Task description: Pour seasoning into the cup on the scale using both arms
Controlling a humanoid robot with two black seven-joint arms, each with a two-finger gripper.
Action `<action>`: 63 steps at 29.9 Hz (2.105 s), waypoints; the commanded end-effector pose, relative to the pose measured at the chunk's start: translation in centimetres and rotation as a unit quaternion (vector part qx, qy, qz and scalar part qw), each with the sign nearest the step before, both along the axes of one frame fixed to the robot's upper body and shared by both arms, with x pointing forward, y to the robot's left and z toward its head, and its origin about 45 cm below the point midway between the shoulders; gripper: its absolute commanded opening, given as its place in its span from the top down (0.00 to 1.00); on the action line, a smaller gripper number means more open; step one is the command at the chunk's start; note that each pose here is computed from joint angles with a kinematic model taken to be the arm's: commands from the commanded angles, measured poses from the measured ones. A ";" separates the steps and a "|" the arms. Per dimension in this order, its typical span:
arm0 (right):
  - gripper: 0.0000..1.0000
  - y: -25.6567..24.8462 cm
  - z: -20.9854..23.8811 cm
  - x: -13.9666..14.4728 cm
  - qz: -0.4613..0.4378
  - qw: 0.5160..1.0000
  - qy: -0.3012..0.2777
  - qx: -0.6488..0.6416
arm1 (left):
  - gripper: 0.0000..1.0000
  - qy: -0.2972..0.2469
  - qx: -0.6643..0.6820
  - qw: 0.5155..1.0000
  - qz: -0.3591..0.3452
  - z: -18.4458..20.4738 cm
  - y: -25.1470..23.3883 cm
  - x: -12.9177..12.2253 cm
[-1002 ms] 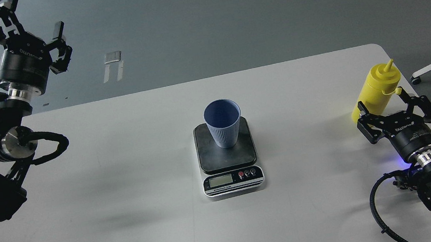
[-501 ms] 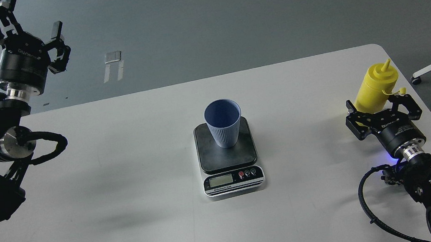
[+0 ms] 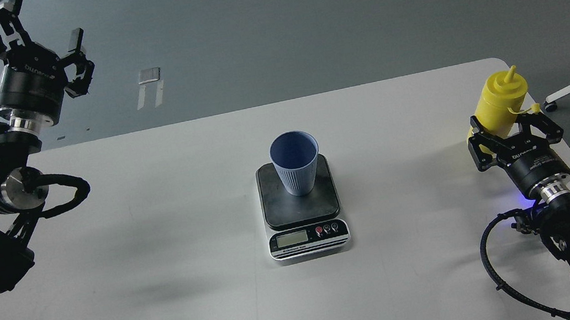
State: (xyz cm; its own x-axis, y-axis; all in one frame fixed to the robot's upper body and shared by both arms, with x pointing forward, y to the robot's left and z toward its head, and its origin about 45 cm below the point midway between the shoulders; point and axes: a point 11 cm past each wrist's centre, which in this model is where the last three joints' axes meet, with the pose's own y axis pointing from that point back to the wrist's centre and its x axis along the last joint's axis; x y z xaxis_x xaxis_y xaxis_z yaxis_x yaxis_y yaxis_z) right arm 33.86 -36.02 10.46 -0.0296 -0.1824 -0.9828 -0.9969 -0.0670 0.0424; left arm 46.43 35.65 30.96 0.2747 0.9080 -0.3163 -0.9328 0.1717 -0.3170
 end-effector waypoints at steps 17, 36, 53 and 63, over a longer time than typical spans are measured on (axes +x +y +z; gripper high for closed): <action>0.67 4.9 15.2 8.3 0.140 0.810 -0.121 -0.556 | 0.02 0.000 -0.001 1.000 -0.001 -0.1 -0.2 0.0; 0.64 19.2 17.8 5.0 0.206 0.320 -0.257 -0.888 | 0.02 -0.001 0.000 1.000 0.000 0.1 0.0 0.0; 0.64 24.2 18.2 3.6 0.176 0.234 -0.299 -0.908 | 0.02 -0.003 -0.002 1.000 0.002 0.2 0.2 0.0; 0.64 26.7 17.6 2.8 0.159 0.237 -0.322 -0.903 | 0.02 -0.003 -0.001 1.000 0.003 0.3 0.3 0.0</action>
